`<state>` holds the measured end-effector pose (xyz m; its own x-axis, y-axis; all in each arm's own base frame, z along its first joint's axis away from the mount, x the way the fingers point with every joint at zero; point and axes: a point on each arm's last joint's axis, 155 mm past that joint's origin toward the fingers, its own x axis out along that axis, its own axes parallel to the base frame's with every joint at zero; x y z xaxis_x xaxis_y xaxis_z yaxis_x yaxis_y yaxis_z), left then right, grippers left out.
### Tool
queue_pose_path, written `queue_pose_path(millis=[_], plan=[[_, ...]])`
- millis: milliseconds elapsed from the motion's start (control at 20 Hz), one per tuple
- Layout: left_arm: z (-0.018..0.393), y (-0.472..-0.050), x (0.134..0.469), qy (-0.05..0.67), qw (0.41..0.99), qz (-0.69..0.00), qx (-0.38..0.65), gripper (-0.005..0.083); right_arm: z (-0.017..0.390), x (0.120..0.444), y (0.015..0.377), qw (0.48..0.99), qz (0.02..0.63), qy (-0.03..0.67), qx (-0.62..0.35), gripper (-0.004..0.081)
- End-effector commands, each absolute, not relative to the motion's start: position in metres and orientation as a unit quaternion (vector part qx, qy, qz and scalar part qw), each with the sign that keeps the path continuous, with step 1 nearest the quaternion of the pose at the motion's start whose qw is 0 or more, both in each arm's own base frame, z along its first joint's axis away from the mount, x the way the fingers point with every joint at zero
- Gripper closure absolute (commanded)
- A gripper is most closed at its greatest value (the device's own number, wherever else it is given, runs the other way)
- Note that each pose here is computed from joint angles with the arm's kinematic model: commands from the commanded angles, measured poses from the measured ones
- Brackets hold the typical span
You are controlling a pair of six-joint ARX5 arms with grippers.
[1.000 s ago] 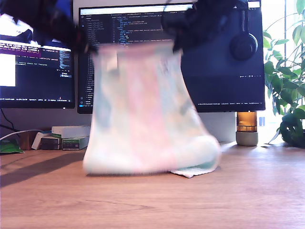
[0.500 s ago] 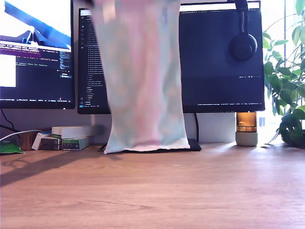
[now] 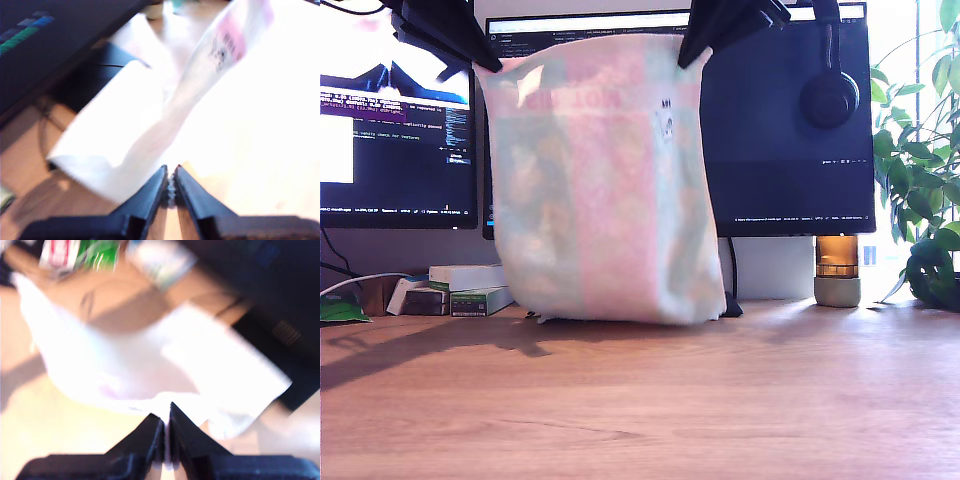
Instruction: Fold the tea towel to a neat square and place it to the right
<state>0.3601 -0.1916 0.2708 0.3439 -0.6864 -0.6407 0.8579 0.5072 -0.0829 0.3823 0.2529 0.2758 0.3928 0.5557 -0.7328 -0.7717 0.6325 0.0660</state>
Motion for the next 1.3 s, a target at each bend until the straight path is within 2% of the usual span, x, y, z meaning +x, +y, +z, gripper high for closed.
queue_pose_path(millis=[0, 200, 350, 700, 950, 1250], plan=[[0.259, -0.194, 0.353, 0.325, 0.798, -0.489, 0.138, 0.0797, 0.267, 0.373, 0.254, 0.812, 0.410, 0.389, -0.145, 0.0782], [0.245, -0.190, 0.344, 0.344, 0.791, -0.489, 0.132, 0.0797, 0.235, 0.357, 0.248, 0.790, 0.409, 0.434, -0.145, 0.0782], [0.233, -0.187, 0.332, 0.337, 0.795, -0.487, 0.133, 0.0797, 0.217, 0.343, 0.249, 0.781, 0.415, 0.442, -0.149, 0.0782], [0.194, -0.172, 0.271, 0.354, 0.800, -0.473, 0.110, 0.0797, 0.193, 0.278, 0.220, 0.777, 0.407, 0.460, -0.135, 0.0782], [0.159, -0.167, 0.232, 0.417, 0.780, -0.462, 0.064, 0.0797, 0.162, 0.234, 0.199, 0.774, 0.391, 0.487, -0.107, 0.0782], [0.147, -0.185, 0.191, 0.478, 0.731, -0.485, 0.049, 0.0797, 0.129, 0.183, 0.199, 0.737, 0.409, 0.528, -0.108, 0.0782]])
